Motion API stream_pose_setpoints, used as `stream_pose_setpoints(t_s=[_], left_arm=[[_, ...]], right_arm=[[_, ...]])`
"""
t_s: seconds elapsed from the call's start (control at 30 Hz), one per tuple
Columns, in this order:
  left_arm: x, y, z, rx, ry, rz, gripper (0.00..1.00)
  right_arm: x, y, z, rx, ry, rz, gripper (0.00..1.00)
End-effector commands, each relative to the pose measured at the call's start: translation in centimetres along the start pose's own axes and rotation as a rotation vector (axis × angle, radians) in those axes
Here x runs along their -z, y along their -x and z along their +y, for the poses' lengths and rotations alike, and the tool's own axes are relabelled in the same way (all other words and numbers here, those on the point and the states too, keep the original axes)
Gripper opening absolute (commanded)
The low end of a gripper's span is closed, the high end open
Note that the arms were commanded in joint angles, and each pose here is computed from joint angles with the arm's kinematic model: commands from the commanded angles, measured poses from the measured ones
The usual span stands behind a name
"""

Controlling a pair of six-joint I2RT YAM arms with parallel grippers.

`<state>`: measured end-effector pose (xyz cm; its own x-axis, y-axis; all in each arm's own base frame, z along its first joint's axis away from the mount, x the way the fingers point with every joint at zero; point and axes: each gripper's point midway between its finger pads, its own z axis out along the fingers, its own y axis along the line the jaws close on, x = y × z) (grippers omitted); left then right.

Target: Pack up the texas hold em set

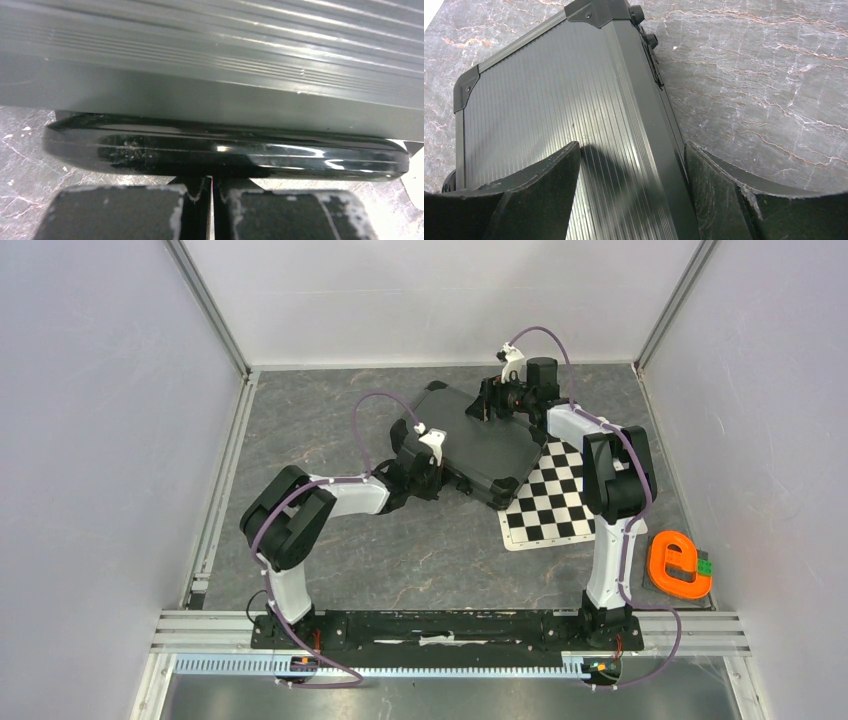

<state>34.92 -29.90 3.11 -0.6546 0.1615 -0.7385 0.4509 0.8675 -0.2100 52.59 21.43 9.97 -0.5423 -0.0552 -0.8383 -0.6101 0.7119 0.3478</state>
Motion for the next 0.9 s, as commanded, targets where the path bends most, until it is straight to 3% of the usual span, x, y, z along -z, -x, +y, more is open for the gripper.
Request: stream_pose_setpoints(t_s=[0.0, 0.63, 0.87], left_arm=[[-1.7, 0.8, 1.0, -0.019, 0.029, -0.096, 0.02], [-0.6, 2.4, 0.6, 0.008, 0.008, -0.19, 0.02], [3.2, 3.7, 1.1, 0.017, 0.048, -0.214, 0.04]], right_arm=[[-0.2, -8.3, 2.8, -0.132, 0.045, 0.245, 0.79], [0.6, -8.5, 3.1, -0.118, 0.004, 0.241, 0.78], [1.8, -0.6, -0.4, -0.12, -0.18, 0.104, 0.98]])
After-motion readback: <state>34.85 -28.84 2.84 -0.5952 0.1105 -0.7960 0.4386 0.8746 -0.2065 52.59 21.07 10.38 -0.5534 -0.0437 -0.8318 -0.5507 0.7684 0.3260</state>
